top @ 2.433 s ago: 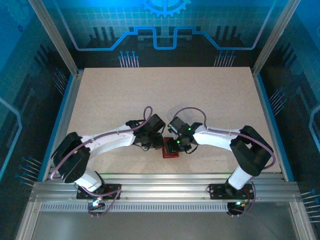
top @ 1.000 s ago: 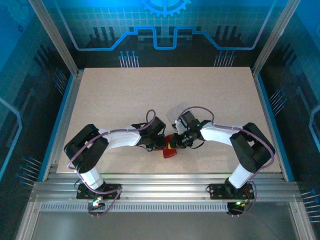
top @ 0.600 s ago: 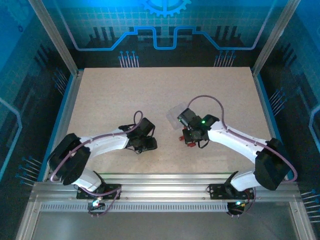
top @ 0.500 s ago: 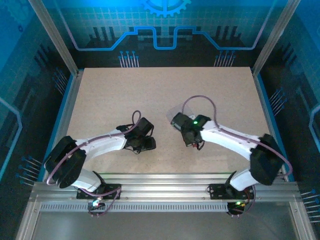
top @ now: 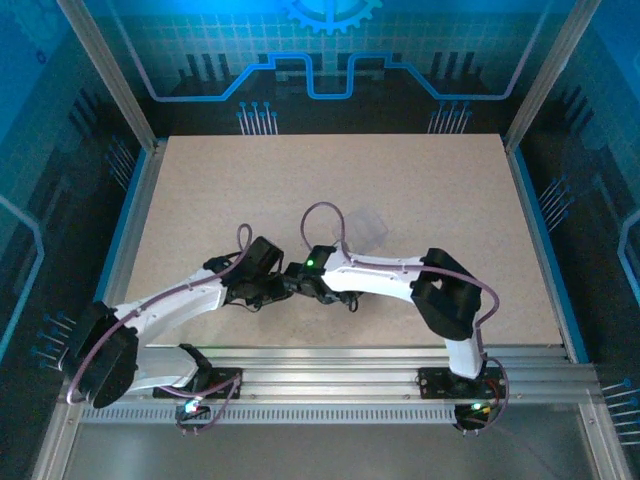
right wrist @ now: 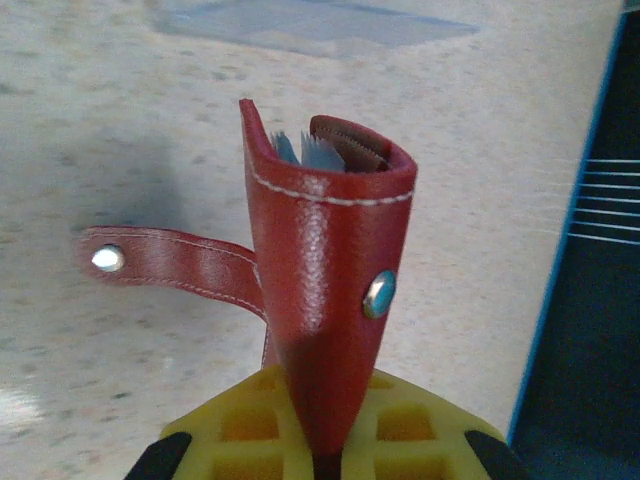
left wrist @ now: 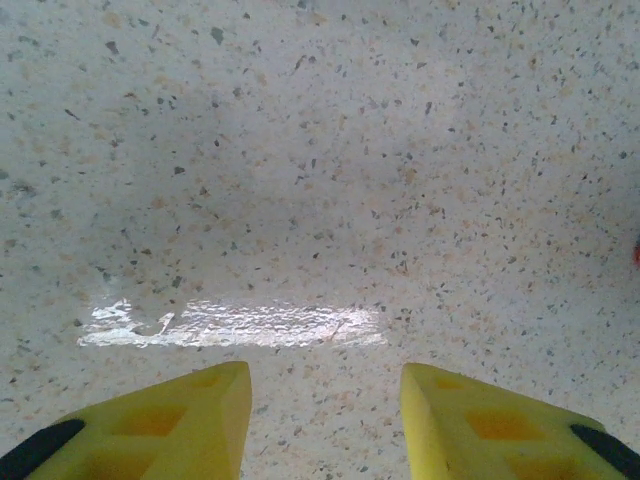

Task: Put the credit cards into the card holder

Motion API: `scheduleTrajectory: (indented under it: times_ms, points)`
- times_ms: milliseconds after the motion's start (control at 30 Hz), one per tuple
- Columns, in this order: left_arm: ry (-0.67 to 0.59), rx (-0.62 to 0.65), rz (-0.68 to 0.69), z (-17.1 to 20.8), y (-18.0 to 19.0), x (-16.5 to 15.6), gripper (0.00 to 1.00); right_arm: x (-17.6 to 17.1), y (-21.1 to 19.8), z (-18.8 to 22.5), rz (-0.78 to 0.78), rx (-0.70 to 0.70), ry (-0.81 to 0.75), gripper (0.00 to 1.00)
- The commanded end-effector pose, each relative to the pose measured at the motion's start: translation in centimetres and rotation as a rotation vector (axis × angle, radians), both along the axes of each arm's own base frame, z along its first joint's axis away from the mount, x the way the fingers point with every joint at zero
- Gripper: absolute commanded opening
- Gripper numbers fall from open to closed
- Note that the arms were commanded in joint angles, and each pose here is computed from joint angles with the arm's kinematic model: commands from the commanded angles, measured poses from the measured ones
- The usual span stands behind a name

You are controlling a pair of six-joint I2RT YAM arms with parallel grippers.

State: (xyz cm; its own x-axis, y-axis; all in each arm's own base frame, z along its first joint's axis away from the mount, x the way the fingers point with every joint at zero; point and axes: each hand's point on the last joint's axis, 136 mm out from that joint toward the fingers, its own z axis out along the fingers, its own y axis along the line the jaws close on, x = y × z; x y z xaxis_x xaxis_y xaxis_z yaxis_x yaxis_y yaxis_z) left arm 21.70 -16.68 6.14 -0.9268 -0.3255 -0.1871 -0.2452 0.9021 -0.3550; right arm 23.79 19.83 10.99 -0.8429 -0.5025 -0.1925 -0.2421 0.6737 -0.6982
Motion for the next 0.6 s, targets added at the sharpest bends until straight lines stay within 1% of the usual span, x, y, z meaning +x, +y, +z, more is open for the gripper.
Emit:
scheduleTrajectory:
  times_ms: [0, 100, 133, 233, 300, 367, 433, 500, 567]
  points:
    - [0.028, 0.022, 0.025, -0.6, 1.1, -0.8, 0.45, 0.5, -4.6, 4.5, -0.061, -0.046, -0.088, 0.00]
    - [0.026, 0.012, 0.024, -0.5, 0.9, -0.6, 0.46, 0.4, -6.4, 5.3, -0.088, -0.059, -0.100, 0.00]
    - [0.025, 0.009, 0.022, -0.5, 0.8, -0.6, 0.46, 0.3, -6.4, 5.1, -0.084, -0.055, -0.090, 0.00]
    - [0.021, 0.009, 0.019, -0.3, 0.6, -0.2, 0.46, 0.0, -4.2, 2.8, -0.039, -0.043, -0.030, 0.01]
    - [0.021, 0.010, 0.019, -0.1, 0.6, -0.1, 0.46, -0.2, -2.2, 0.5, -0.016, -0.050, 0.025, 0.07]
    - [0.014, 0.005, 0.021, 0.2, 0.5, 0.0, 0.47, -0.5, 0.3, -2.0, 0.018, -0.027, 0.086, 0.13]
    - [0.009, 0.004, 0.022, 0.5, 0.6, 0.0, 0.47, -0.8, 2.4, -3.7, 0.048, 0.000, 0.119, 0.19]
    - [0.009, 0.006, 0.025, 0.6, 0.9, -0.1, 0.47, -1.0, 4.1, -4.7, 0.064, 0.057, 0.151, 0.28]
    - [0.011, 0.013, 0.026, 0.5, 1.1, -0.2, 0.47, -1.4, 5.9, -4.8, 0.083, 0.188, 0.187, 0.40]
